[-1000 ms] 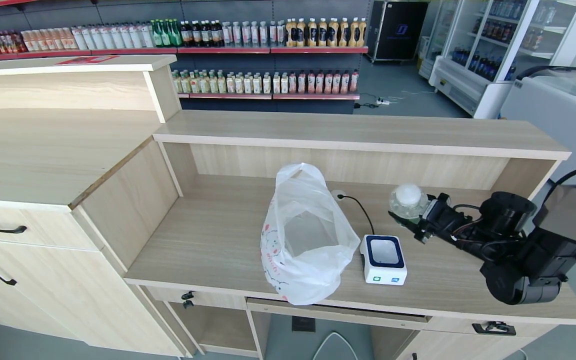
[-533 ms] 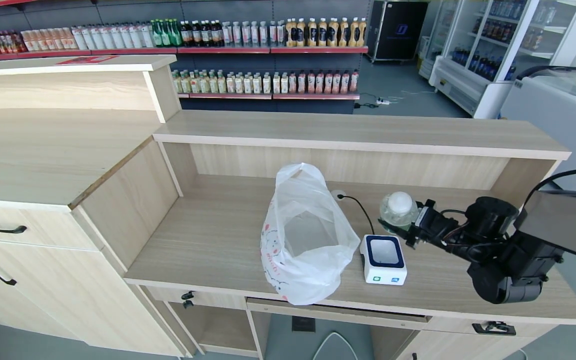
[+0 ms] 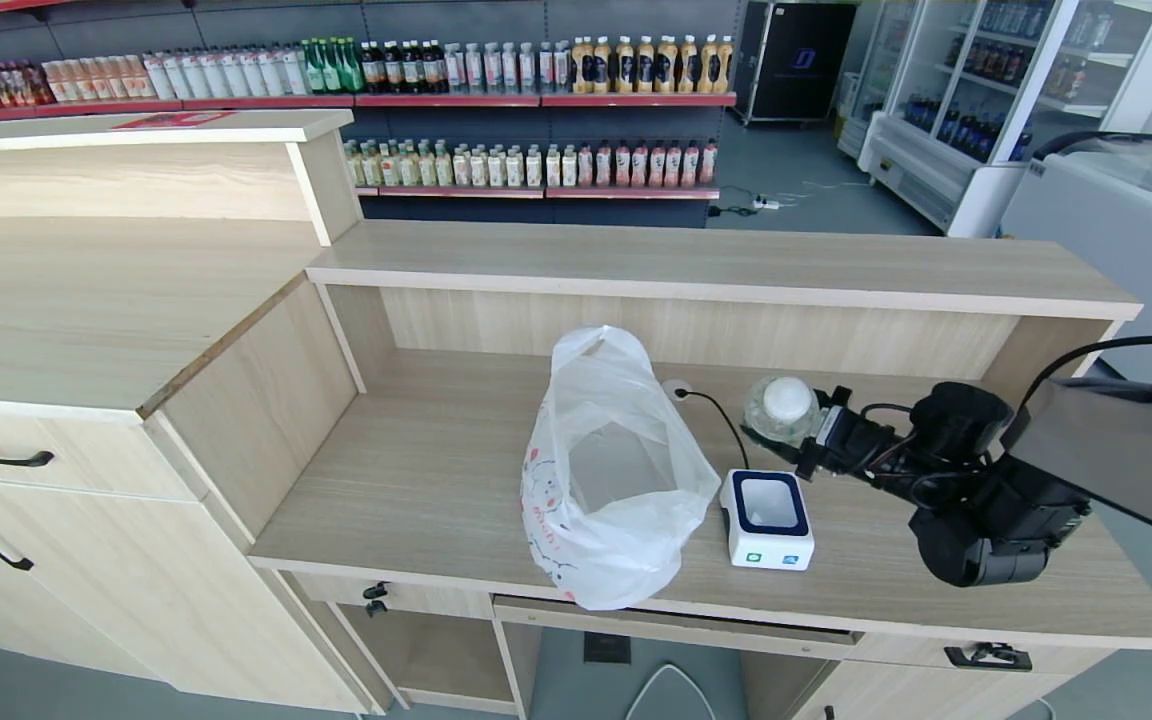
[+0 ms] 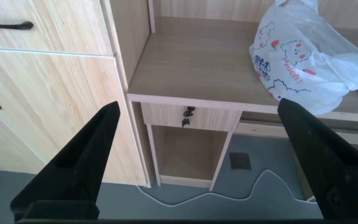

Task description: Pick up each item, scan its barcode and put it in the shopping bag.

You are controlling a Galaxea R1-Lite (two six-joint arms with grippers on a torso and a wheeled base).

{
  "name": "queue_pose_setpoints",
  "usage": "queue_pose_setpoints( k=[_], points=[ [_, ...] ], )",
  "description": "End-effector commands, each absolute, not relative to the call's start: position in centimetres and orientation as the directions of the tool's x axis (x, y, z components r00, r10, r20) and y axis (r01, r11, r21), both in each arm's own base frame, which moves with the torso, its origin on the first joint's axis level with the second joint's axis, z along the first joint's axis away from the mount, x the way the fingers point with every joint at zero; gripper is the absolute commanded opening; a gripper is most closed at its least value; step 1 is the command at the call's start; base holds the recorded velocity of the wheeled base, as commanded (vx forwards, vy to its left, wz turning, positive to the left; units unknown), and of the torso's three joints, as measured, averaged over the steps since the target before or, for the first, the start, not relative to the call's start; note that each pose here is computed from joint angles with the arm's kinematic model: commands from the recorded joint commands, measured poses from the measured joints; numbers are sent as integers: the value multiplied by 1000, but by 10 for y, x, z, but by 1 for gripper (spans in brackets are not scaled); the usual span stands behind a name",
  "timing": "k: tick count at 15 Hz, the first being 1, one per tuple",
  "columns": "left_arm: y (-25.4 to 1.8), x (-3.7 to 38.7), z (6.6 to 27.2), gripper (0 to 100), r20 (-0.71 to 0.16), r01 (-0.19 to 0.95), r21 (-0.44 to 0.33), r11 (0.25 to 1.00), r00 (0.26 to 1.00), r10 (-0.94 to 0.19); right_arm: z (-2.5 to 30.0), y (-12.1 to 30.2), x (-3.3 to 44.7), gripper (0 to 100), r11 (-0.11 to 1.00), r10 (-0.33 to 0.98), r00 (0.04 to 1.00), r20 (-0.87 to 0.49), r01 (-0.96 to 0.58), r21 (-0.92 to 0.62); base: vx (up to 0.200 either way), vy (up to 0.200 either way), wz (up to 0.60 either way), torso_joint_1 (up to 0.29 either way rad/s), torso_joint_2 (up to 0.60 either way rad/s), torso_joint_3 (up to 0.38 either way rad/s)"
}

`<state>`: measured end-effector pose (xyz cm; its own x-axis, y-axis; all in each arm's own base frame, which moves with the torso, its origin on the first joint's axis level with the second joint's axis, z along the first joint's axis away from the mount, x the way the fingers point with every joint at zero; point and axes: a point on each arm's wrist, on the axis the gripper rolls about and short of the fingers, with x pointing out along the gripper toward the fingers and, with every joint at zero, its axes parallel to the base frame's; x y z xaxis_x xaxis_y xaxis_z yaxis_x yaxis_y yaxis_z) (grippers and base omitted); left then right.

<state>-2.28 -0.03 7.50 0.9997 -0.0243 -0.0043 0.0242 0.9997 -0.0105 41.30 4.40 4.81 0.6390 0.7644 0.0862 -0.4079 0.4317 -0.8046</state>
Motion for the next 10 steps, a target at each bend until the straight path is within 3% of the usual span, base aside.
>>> queue_pose_setpoints(
  k=[1,10],
  points=[
    [0,-23,75,100,-6,24,-11,1000,1000,-25,41,47,416,0,424,775,627,80,-421,-802,0,0,0,0,0,0],
    [0,-23,75,100,-5,24,-11,1000,1000,-25,28,49,426,0,389,815,575,74,-447,-805,0,0,0,0,0,0]
  ],
)
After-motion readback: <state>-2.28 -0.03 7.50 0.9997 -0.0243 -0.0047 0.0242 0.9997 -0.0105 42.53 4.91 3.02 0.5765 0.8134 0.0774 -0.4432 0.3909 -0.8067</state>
